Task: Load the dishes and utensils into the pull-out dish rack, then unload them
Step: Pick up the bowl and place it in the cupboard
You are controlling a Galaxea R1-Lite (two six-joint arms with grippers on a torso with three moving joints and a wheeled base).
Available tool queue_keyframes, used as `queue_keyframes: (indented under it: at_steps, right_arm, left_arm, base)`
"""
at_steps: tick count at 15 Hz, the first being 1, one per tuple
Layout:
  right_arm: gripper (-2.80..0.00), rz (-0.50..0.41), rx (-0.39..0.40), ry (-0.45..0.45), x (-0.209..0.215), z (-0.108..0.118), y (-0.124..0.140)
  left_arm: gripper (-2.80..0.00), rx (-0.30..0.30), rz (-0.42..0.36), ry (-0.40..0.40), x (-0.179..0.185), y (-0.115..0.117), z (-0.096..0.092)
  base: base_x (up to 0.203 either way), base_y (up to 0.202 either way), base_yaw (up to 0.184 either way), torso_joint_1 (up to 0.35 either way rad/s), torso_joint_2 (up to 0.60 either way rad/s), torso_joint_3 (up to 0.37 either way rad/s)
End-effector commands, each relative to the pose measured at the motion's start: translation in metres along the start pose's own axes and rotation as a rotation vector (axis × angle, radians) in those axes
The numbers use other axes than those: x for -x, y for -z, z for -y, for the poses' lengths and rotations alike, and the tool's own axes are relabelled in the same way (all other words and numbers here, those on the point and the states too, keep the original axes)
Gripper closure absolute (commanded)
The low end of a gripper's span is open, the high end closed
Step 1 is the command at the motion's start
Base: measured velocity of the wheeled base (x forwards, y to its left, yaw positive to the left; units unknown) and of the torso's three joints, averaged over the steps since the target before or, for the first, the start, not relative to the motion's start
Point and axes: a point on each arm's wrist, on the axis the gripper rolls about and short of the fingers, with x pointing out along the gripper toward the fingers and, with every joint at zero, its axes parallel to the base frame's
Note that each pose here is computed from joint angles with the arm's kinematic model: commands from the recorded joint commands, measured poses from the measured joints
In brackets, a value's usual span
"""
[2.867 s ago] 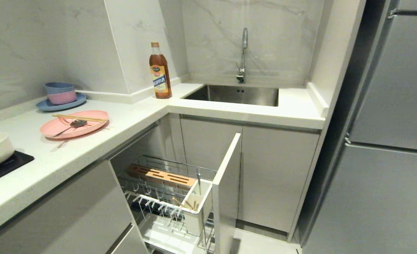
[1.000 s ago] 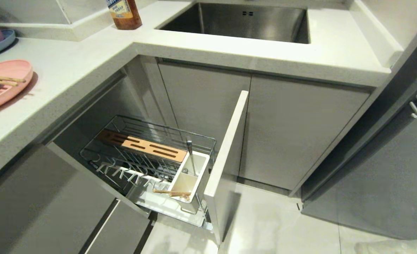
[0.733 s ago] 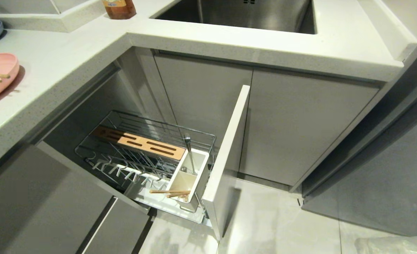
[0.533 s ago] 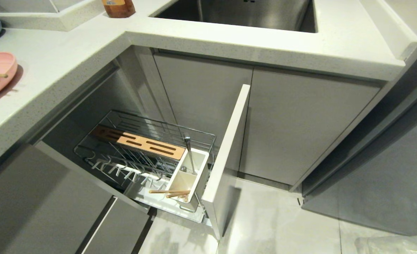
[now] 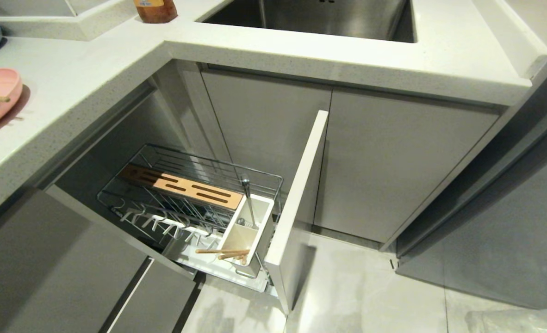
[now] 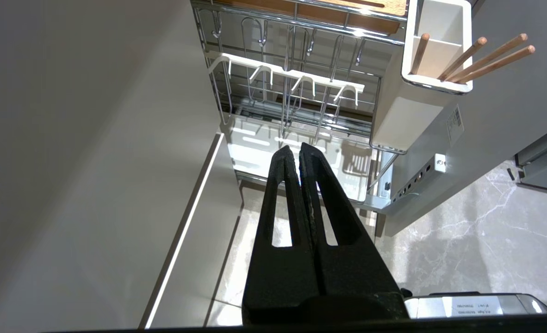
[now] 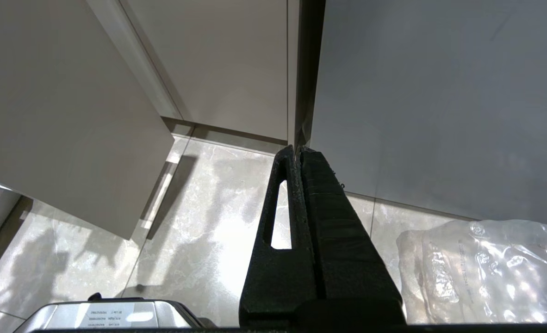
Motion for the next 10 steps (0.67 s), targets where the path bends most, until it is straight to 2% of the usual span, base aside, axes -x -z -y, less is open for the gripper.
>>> queue_keyframes:
  at_steps: [1, 3, 7, 8, 10]
  right_arm:
    - [0.0, -0.002, 0.0, 0.001, 0.0, 0.0, 0.001]
    - [0.0, -0.002, 0.0, -0.001, 0.0, 0.0, 0.001]
    - [0.0, -0.002, 0.0, 0.001, 0.0, 0.0, 0.001]
    - [0.0, -0.003, 0.0, 0.0, 0.0, 0.0, 0.001]
    - [0.0, -0.001, 0.0, 0.0, 0.0, 0.0, 0.0]
  left_arm:
    - [0.0, 0.0, 0.0, 0.0, 0.0, 0.0, 0.0]
    - [0.0, 0.001, 0.055, -0.002, 0.003, -0.011, 0.0]
    - [0.0, 0.003, 0.218, -0.005, 0.025, -0.064, -0.001]
    - [0.0, 0.004, 0.242, -0.008, 0.034, -0.081, -0.001]
    - [0.0, 0.006, 0.24, -0.018, 0.044, -0.117, -0.002]
  base:
    - [0.0, 0.0, 0.0, 0.0, 0.0, 0.0]
    - [0.0, 0.0, 0.0, 0.0, 0.0, 0.0]
    - [0.0, 0.0, 0.0, 0.0, 0.0, 0.0]
    - [0.0, 0.0, 0.0, 0.0, 0.0, 0.0]
    - [0.0, 0.0, 0.0, 0.0, 0.0, 0.0]
